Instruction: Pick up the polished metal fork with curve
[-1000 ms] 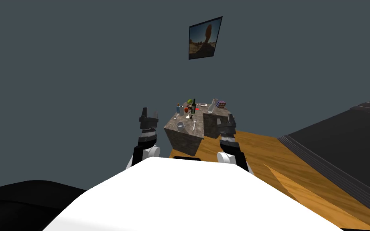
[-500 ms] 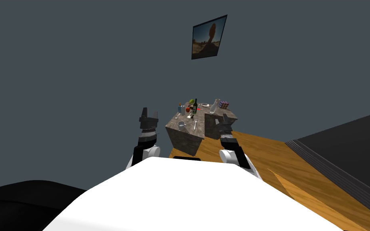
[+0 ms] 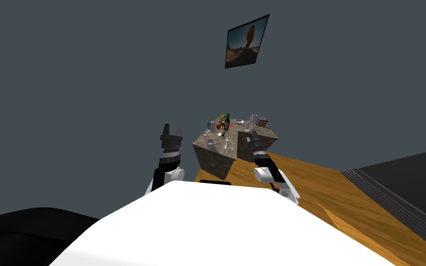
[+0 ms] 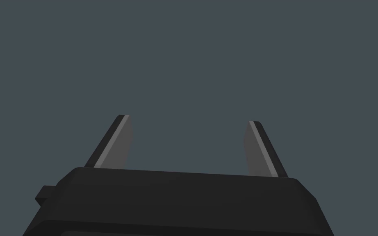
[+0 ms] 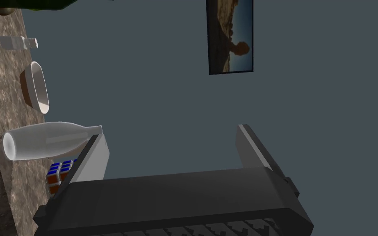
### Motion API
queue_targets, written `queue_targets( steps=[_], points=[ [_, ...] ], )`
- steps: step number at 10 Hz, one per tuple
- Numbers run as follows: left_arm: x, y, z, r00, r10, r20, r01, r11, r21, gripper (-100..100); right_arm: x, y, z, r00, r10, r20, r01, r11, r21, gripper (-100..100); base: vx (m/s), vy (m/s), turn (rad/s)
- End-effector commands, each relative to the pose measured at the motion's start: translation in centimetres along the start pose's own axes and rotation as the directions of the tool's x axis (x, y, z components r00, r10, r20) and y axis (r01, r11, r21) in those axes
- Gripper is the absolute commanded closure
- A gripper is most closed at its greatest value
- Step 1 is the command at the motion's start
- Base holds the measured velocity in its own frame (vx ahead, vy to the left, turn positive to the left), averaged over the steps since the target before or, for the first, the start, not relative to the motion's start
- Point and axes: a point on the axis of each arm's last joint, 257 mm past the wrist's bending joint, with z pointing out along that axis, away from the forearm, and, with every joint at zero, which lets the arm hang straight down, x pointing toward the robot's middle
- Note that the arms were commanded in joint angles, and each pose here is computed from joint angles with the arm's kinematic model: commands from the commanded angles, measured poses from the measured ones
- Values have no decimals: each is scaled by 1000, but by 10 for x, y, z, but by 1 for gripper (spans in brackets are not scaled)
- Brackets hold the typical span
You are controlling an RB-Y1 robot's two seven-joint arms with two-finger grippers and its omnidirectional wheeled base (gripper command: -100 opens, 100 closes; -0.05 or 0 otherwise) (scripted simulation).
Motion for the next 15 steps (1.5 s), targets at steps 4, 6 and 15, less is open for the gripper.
queue_targets(
  steps=[4,6,15],
  points=[
    [0,0,0,1000,0,0,0,1000,0,0,-16,-35,26,998,-66,-22,68,991,113,-100,-17,-21,98],
    [0,0,0,1000,0,0,0,1000,0,0,-23,-48,35,995,-92,-29,95,984,151,-100,-14,-19,111],
    [0,0,0,1000,0,0,0,1000,0,0,-59,-109,65,980,-190,-61,199,911,361,-100,-15,-20,109]
  ],
)
